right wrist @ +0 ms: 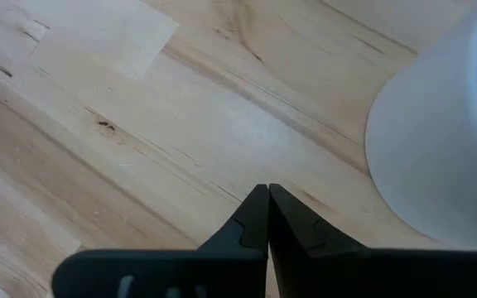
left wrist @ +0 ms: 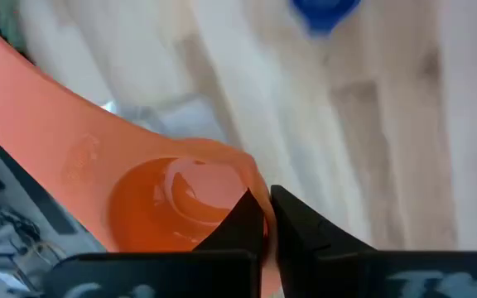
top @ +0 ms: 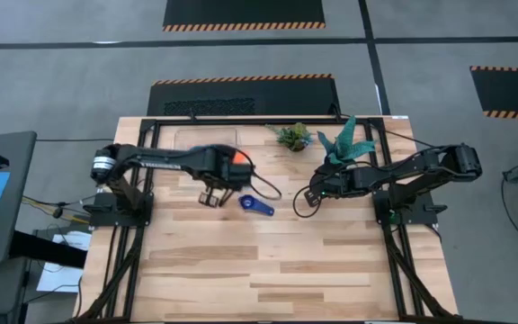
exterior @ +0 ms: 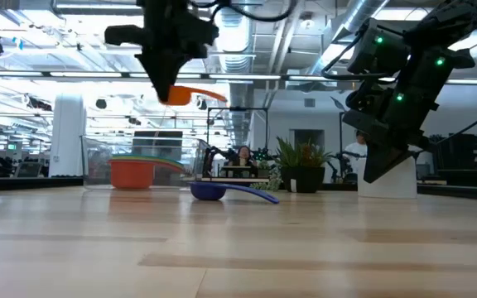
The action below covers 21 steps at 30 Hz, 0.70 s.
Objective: Nest measuring cups in basket
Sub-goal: Stack the orange measuring cup on top of the light blue measuring cup in the transparent bin
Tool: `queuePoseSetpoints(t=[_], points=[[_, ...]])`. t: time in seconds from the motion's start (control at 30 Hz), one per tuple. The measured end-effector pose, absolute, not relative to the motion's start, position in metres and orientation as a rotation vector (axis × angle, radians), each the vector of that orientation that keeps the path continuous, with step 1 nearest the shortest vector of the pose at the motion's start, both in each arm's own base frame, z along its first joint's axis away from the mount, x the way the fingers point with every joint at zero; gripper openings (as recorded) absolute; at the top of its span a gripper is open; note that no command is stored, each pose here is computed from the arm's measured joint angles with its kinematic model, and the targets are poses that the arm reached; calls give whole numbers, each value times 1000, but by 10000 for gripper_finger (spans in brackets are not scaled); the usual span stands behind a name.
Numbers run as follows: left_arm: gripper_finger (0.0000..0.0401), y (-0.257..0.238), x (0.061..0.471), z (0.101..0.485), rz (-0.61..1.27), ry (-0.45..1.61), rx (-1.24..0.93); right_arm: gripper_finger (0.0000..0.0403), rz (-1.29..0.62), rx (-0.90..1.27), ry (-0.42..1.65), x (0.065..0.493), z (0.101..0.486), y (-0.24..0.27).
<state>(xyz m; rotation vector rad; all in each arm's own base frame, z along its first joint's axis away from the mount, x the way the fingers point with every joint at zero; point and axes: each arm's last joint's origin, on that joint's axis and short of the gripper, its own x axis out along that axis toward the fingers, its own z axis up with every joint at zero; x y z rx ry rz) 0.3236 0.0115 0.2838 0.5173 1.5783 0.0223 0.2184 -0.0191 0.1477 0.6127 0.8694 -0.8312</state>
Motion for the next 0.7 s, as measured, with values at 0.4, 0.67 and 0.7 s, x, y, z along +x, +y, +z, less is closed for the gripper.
queuePoseSetpoints(t=[0.4,0.67,0.7], points=[[0,91,267,256,33,1748,583,26,-849,598,912,207,135,-19],[0,115,252,241,-122,1824,644,20,-866,625,903,206,133,-19],[0,117,251,239,-145,1825,658,19,-867,625,903,206,133,-19]])
